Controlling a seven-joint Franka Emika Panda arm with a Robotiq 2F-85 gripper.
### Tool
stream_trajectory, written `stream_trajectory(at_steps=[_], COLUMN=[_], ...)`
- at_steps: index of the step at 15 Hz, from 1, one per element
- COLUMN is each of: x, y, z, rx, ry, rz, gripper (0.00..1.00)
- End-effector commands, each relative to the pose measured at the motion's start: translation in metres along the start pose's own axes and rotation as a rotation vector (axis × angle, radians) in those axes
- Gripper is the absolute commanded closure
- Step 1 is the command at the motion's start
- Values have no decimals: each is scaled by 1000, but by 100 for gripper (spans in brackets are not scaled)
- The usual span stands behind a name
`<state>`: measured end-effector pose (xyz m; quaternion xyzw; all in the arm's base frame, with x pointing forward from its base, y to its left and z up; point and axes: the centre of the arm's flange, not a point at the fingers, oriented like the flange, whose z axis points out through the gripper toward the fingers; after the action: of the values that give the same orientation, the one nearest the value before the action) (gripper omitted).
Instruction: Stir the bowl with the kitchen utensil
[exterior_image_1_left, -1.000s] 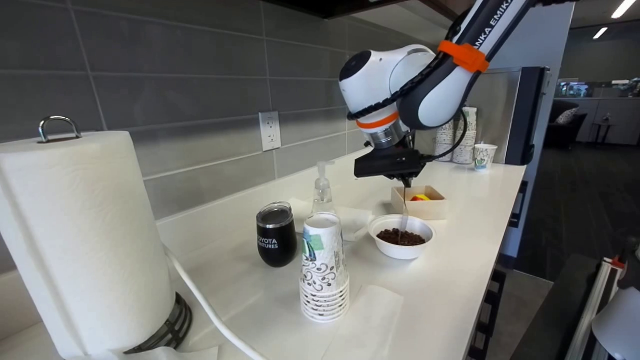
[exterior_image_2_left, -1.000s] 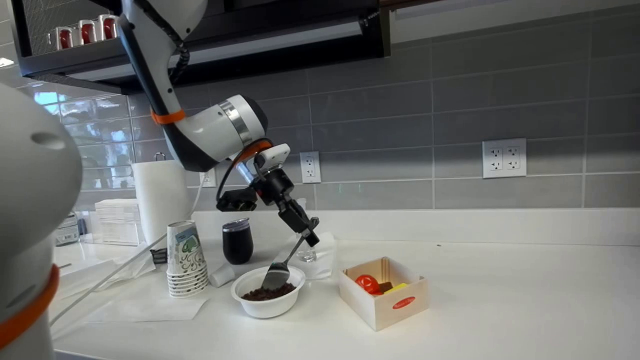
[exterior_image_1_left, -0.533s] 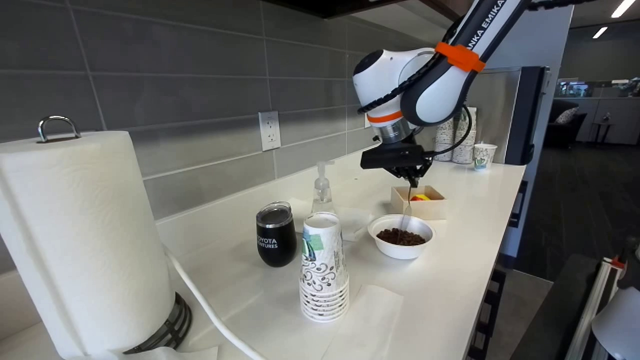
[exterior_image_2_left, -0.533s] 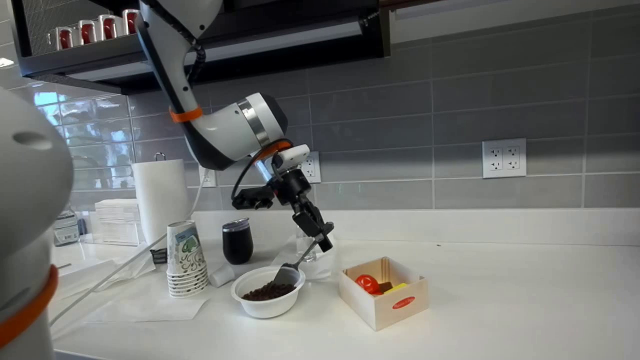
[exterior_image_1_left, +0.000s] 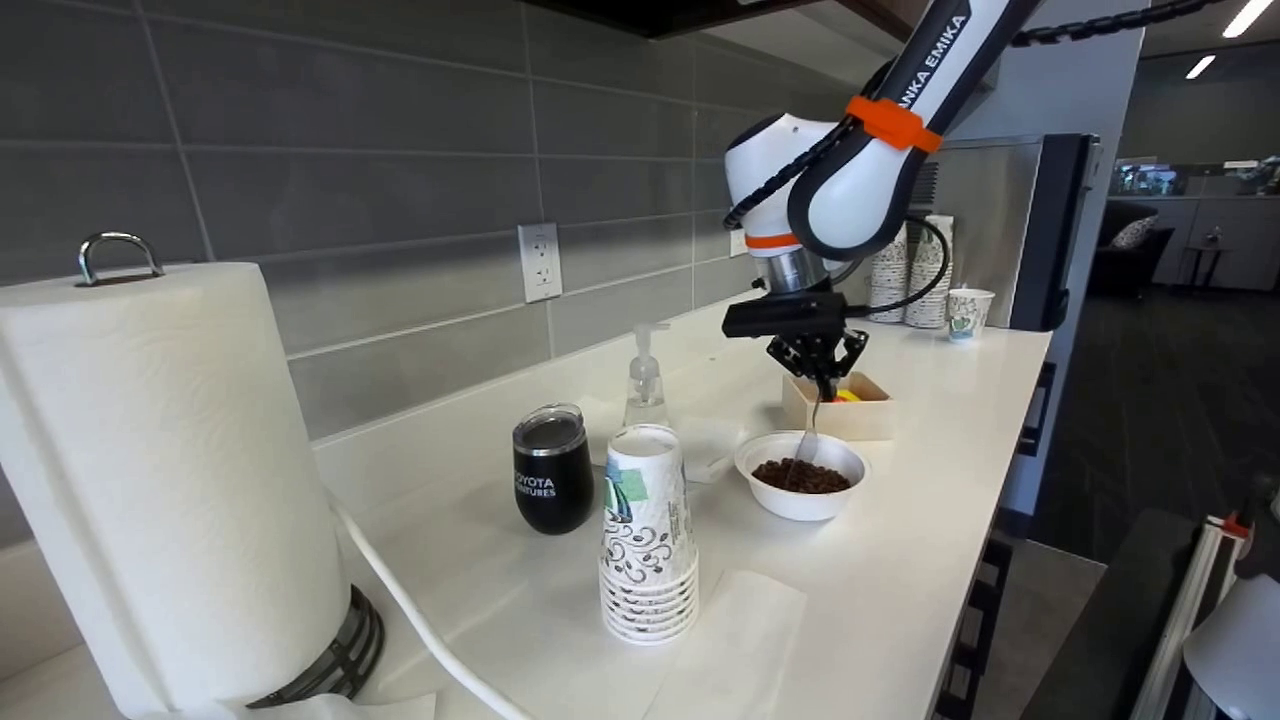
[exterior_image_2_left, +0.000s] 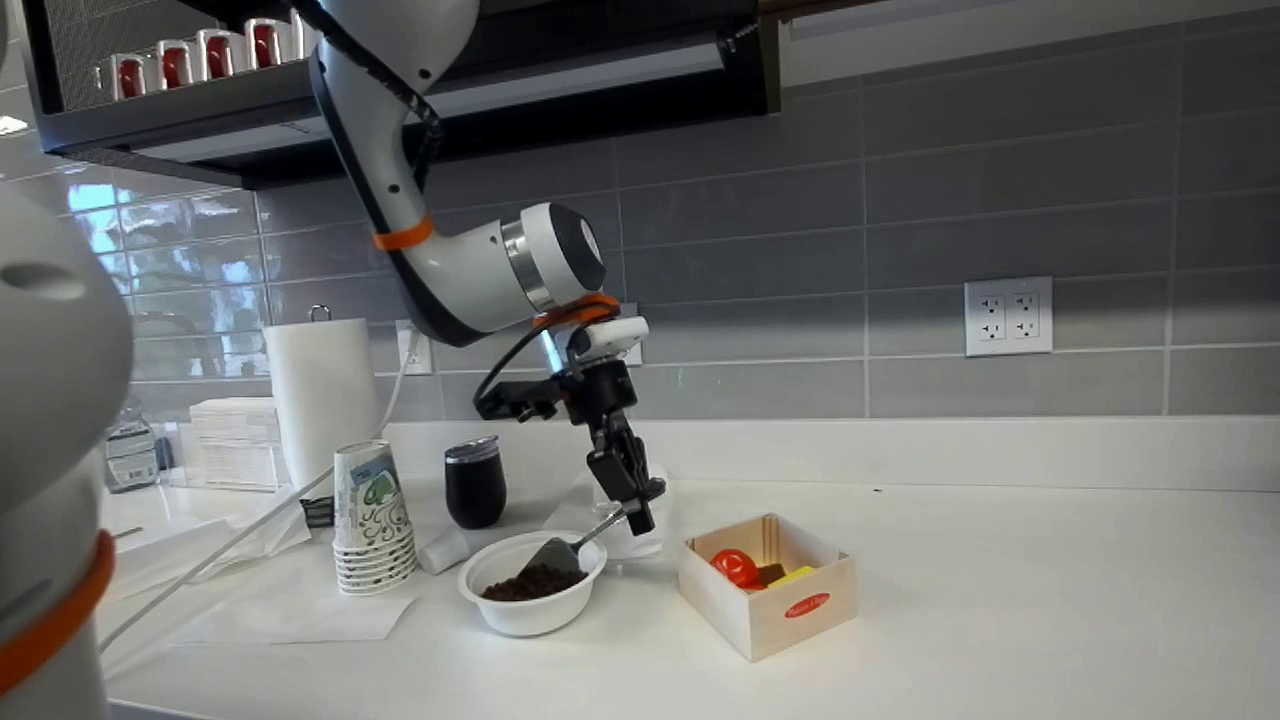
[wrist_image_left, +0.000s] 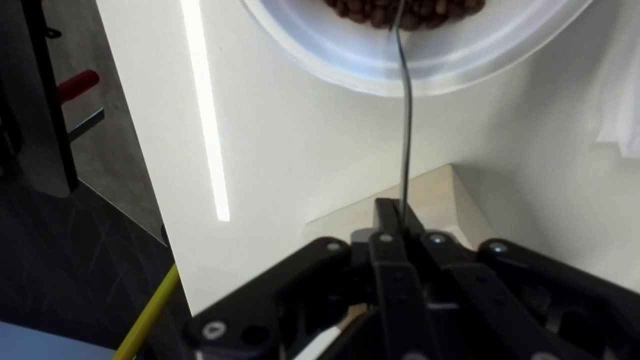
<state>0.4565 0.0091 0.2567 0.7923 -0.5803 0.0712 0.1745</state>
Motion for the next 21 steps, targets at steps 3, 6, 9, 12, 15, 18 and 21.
stream_trajectory(at_steps=[3, 6, 9, 12, 15, 18, 21], x=[4, 6, 7, 6, 6, 6, 4], y=[-5, -5, -5, -5, -6, -6, -7], z=[7, 12, 14, 16, 16, 14, 9], rx=[-12, -20, -23, -26, -26, -22, -16], ry=[-81, -90, -93, -92, -89, -87, -85], rz=[2, 6, 6, 5, 5, 3, -3], gripper=[99, 99, 69, 55, 32, 9, 0])
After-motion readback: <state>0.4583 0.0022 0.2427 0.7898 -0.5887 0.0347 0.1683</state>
